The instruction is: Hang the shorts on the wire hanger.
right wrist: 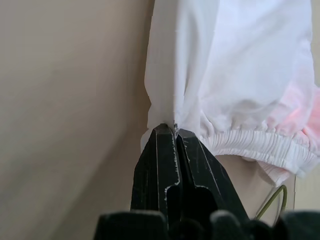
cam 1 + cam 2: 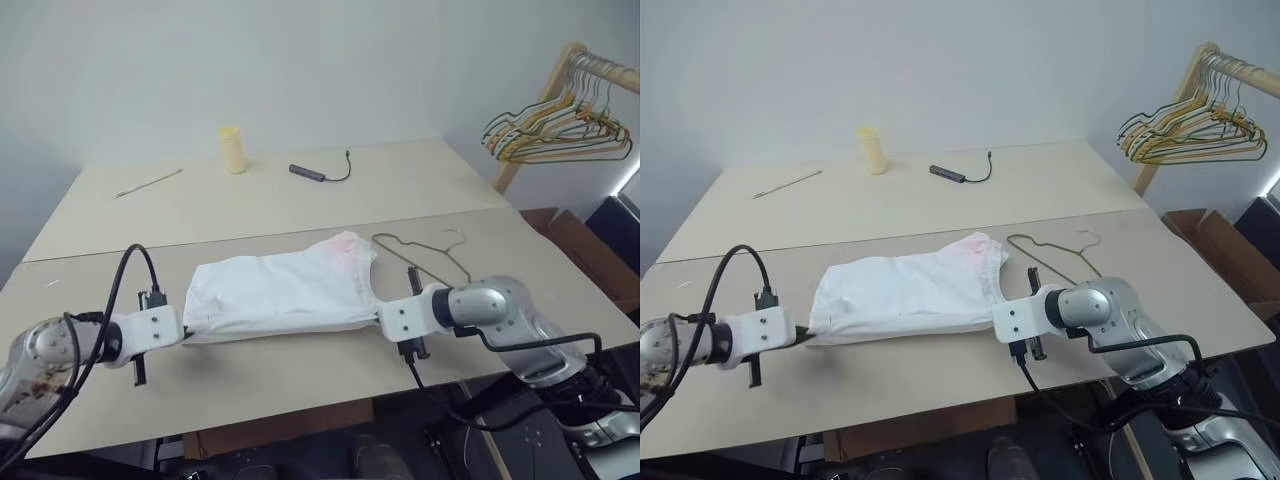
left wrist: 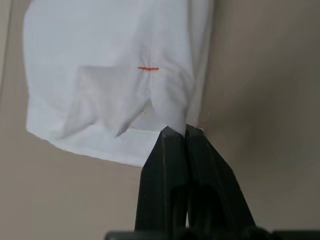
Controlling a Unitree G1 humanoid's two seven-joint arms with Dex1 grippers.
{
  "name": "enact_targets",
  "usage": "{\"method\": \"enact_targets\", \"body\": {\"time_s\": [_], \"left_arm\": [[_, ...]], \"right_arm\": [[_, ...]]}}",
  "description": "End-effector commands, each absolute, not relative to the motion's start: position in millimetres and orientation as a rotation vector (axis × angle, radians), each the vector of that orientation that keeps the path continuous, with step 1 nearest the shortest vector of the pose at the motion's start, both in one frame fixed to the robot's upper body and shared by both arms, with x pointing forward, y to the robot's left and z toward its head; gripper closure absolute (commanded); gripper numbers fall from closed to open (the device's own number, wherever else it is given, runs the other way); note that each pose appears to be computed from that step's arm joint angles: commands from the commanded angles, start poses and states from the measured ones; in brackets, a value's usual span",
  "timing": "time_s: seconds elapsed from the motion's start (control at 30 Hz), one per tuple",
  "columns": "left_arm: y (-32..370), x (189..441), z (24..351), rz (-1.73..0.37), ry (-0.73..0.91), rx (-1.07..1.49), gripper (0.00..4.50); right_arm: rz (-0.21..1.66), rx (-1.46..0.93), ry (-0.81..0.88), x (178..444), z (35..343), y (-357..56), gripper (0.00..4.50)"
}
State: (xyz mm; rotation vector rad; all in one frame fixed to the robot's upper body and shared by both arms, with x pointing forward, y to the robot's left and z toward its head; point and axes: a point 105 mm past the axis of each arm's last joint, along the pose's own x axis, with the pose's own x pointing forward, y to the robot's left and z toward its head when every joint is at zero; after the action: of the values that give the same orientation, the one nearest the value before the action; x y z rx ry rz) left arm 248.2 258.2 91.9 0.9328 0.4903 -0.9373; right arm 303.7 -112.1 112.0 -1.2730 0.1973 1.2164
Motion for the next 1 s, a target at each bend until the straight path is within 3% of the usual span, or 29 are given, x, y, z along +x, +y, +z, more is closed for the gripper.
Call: {"method": "enact_targets", "body": {"time_s": [0.03,0.17,0.23,0.3,0.4,0.47,0.57,0.63,0.8,0.83,0.9,0.97,1.0], "left_arm": [[265.3,284.4,108.3,-0.764,0.459,0.941,4.50],[257.2,379.7,155.3,-0.350,0.244,0.895,4.50],[254.4,416.3,206.9,-0.109,0.052,0.772,4.50],[260.8,428.5,275.3,0.145,-0.208,0.724,4.50],[277.7,401.6,366.9,0.449,-0.562,0.660,4.50],[289.2,351.2,428.1,0.613,-0.868,0.597,4.50],[293.3,302.0,457.8,0.660,-1.071,0.645,4.50],[298.0,288.2,456.3,0.647,-1.085,0.701,4.50],[302.5,288.9,397.6,0.353,-0.840,0.821,4.50],[305.6,290.9,375.3,0.269,-0.741,0.810,4.50],[306.7,288.7,315.0,0.051,-0.497,0.849,4.50],[304.2,278.7,271.4,-0.106,-0.325,0.876,4.50],[297.7,269.5,233.6,-0.258,-0.175,0.906,4.50]], "right_arm": [[1.083,-1.246,0.172,347.4,141.6,-112.8,4.46],[0.780,-1.154,0.026,422.7,198.4,-97.6,4.46],[0.555,-1.131,-0.079,452.7,237.6,-98.0,4.46],[0.263,-1.075,-0.263,470.4,292.6,-103.3,4.46],[-0.069,-0.897,-0.587,459.3,370.0,-116.7,4.46],[-0.233,-0.775,-0.819,432.5,410.7,-131.6,4.46],[-0.307,-0.731,-1.012,401.5,427.6,-141.5,4.46],[-0.304,-0.741,-1.056,390.7,424.5,-142.7,4.46],[0.072,-0.888,-0.917,390.7,365.5,-113.9,4.46],[0.228,-0.950,-0.824,391.4,337.4,-103.6,4.46],[0.597,-1.182,-0.562,380.6,252.6,-90.2,4.46],[0.818,-1.299,-0.363,362.4,194.7,-94.8,4.46],[0.905,-1.328,-0.265,353.1,165.5,-98.3,4.46]]}}
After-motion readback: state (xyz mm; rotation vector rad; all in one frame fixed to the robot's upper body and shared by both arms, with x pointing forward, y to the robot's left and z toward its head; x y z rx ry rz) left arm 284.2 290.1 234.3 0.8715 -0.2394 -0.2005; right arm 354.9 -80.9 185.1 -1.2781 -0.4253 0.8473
